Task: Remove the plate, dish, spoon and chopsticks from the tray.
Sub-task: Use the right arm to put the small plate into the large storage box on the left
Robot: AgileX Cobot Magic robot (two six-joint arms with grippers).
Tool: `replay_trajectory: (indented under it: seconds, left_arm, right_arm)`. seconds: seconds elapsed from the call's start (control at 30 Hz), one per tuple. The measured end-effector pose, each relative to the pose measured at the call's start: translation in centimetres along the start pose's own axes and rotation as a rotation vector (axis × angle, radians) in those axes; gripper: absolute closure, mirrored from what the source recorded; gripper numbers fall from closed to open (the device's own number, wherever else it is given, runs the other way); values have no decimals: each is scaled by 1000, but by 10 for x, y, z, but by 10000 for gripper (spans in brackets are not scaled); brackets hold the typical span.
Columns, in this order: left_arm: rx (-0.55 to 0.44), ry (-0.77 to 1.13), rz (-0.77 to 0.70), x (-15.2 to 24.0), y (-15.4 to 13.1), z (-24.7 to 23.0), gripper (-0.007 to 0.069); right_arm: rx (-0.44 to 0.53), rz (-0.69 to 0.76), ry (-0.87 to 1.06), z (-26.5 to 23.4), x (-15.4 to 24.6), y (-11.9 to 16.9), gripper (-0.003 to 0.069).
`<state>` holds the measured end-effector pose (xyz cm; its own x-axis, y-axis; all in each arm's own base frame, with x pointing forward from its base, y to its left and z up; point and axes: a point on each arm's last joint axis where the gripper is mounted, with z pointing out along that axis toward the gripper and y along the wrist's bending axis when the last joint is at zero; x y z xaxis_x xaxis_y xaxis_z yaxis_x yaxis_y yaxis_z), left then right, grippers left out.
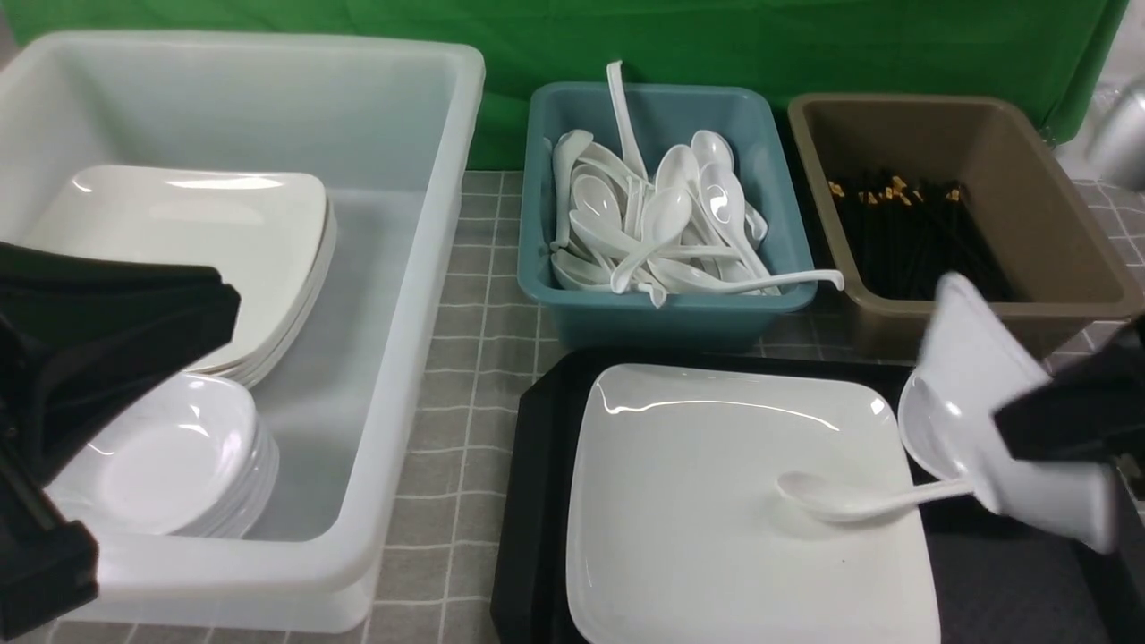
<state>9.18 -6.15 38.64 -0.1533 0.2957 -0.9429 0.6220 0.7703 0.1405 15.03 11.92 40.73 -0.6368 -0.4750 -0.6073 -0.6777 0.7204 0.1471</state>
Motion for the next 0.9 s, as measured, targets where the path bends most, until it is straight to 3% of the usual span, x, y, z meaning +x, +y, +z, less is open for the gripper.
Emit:
replay_trajectory:
  seconds: [0.17,0.37,0.6,0.9]
  left_arm:
    - [-165,-12,-48,7,7,-32,603]
    - [-333,-3,-104,29,8,-84,603]
    - [-430,-36,-117,46,6,-118,603]
    - [-399,-52,-146,48,2,-121,603]
  right_arm:
    - [-128,-322,-106,41,-48,47,596]
    - [-205,-674,-167,108,-106,117,596]
    - [-238,-784,-202,188,-155,164,596]
    - [-246,-829,-97,287,-153,181,596]
